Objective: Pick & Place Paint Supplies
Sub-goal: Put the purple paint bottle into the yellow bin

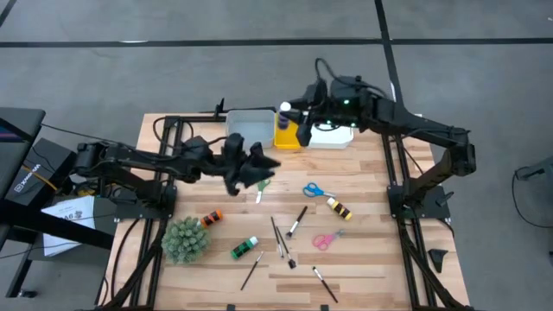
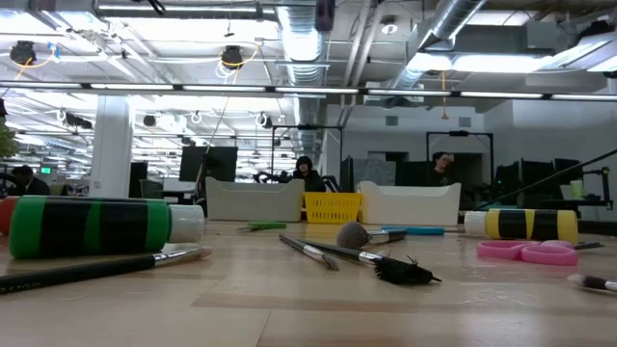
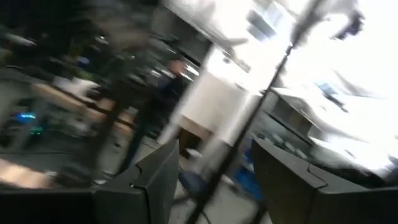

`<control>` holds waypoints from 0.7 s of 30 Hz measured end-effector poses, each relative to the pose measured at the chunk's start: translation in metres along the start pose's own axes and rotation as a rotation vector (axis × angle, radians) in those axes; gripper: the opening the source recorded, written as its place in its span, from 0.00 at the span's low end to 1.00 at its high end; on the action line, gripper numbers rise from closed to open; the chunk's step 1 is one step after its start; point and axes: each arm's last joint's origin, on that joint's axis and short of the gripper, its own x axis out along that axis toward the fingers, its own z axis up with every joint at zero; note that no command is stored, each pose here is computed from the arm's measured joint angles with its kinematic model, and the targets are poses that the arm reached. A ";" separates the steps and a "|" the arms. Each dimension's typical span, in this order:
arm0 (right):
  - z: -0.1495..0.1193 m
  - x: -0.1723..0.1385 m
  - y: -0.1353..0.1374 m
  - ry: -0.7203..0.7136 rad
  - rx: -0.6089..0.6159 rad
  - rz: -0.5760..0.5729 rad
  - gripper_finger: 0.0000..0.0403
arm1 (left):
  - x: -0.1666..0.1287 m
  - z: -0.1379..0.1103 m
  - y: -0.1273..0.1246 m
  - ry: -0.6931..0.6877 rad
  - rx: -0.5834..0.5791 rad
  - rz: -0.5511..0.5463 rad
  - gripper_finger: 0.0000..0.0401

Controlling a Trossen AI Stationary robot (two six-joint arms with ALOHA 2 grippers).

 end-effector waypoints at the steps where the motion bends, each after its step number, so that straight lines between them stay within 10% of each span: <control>1: -0.006 0.002 -0.003 0.011 0.002 -0.006 0.27 | -0.002 0.002 -0.003 0.020 0.001 -0.021 0.49; 12: -0.071 0.021 -0.035 -0.097 0.192 -0.118 0.27 | -0.052 0.040 -0.044 0.150 0.144 0.025 0.49; 21: -0.098 0.061 -0.054 -0.038 0.227 -0.261 0.27 | -0.095 0.063 -0.059 0.083 0.373 0.359 0.49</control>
